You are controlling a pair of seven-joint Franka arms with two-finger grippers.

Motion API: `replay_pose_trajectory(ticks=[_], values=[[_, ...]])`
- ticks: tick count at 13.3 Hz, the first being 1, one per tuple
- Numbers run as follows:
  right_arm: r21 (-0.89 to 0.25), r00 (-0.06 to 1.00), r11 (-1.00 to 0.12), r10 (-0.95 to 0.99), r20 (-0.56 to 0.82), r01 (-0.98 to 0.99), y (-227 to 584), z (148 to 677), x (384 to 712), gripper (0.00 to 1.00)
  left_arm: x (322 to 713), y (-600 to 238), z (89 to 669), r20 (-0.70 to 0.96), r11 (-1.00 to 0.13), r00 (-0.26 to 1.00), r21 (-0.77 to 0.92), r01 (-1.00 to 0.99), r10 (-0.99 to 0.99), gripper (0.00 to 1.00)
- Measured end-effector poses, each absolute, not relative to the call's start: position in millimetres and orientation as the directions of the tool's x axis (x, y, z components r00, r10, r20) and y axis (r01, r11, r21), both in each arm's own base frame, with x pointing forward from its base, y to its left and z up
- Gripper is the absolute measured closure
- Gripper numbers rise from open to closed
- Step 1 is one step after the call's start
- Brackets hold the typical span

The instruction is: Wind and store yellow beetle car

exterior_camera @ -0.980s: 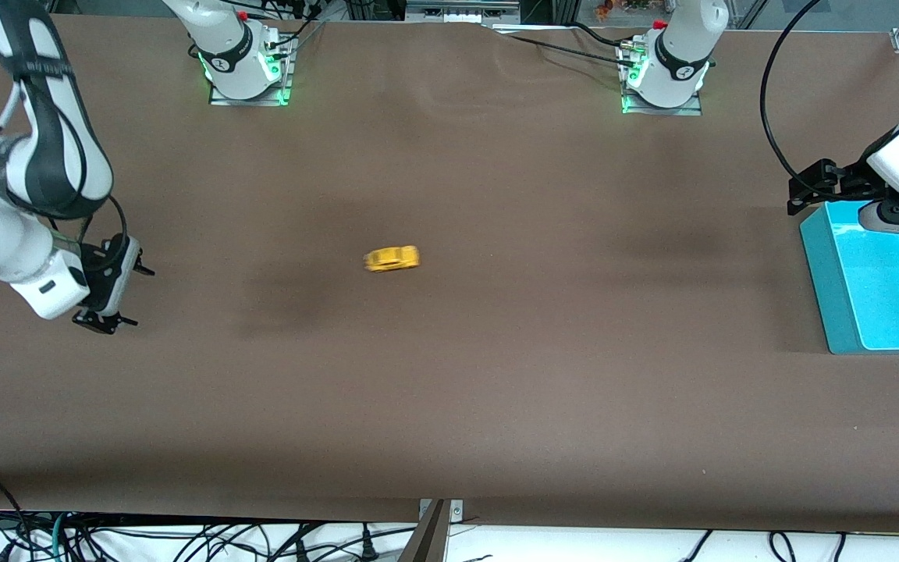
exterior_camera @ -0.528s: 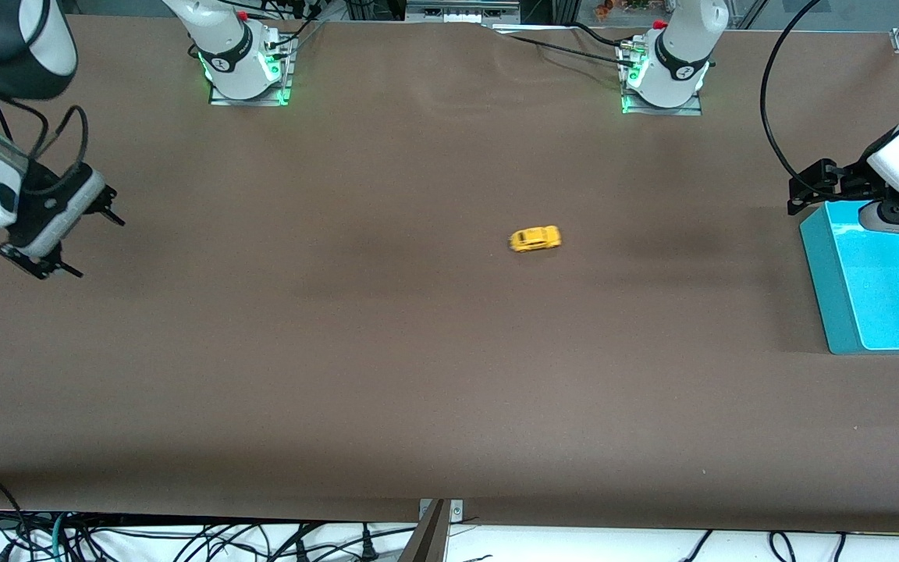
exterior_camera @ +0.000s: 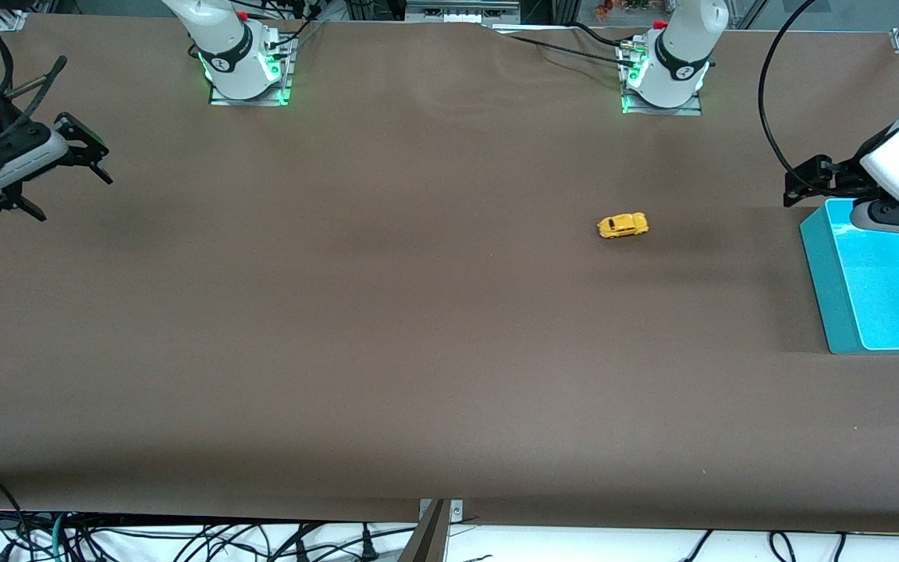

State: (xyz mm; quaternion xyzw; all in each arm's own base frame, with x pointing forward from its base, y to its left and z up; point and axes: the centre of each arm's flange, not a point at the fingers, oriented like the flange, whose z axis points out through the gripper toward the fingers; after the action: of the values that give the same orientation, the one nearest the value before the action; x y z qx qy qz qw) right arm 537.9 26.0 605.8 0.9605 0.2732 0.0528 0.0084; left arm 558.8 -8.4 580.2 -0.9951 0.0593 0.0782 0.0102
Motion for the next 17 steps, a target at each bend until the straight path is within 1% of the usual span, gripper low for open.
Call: replay_pose_trajectory(ticks=[1,3,6,9,11,13,15,17], values=[[0.032,0.896,-0.901,0.434,0.096,0.434,28.3,609.5,535.8,0.00,555.6,-7.5,575.9,-0.193,-0.991,0.972,-0.004,-0.134,-0.131,0.00],[0.013,0.952,-0.955,0.295,0.083,0.295,35.3,614.0,530.3,0.00,552.0,-8.3,569.5,-0.234,-0.974,0.946,0.023,-0.225,-0.224,0.00],[0.007,0.978,-0.982,0.188,0.093,0.188,46.2,622.2,523.9,0.00,549.9,-8.1,554.7,-0.249,-0.933,0.900,0.063,-0.353,-0.357,0.00],[0.000,0.992,-0.996,0.085,0.097,0.085,47.4,629.9,517.3,0.00,537.4,-10.9,524.9,-0.196,-0.903,0.882,0.057,-0.427,-0.429,0.00],[-0.003,0.994,-0.999,0.051,0.095,0.051,49.9,631.3,515.4,0.00,510.3,-14.5,497.9,-0.162,-0.870,0.856,0.049,-0.490,-0.491,0.00],[-0.004,0.995,-0.999,0.039,0.096,0.039,50.8,632.3,515.2,0.00,488.3,-19.0,470.8,-0.142,-0.806,0.794,0.053,-0.590,-0.591,0.00],[-0.004,0.995,-0.999,0.037,0.098,0.037,50.8,633.6,515.0,0.00,478.8,-33.2,436.2,-0.121,-0.723,0.715,0.049,-0.689,-0.689,0.00],[-0.005,0.995,-0.999,0.036,0.097,0.036,50.5,634.0,515.0,0.00,467.2,-43.9,396.7,-0.112,-0.675,0.668,0.046,-0.736,-0.736,0.00]])
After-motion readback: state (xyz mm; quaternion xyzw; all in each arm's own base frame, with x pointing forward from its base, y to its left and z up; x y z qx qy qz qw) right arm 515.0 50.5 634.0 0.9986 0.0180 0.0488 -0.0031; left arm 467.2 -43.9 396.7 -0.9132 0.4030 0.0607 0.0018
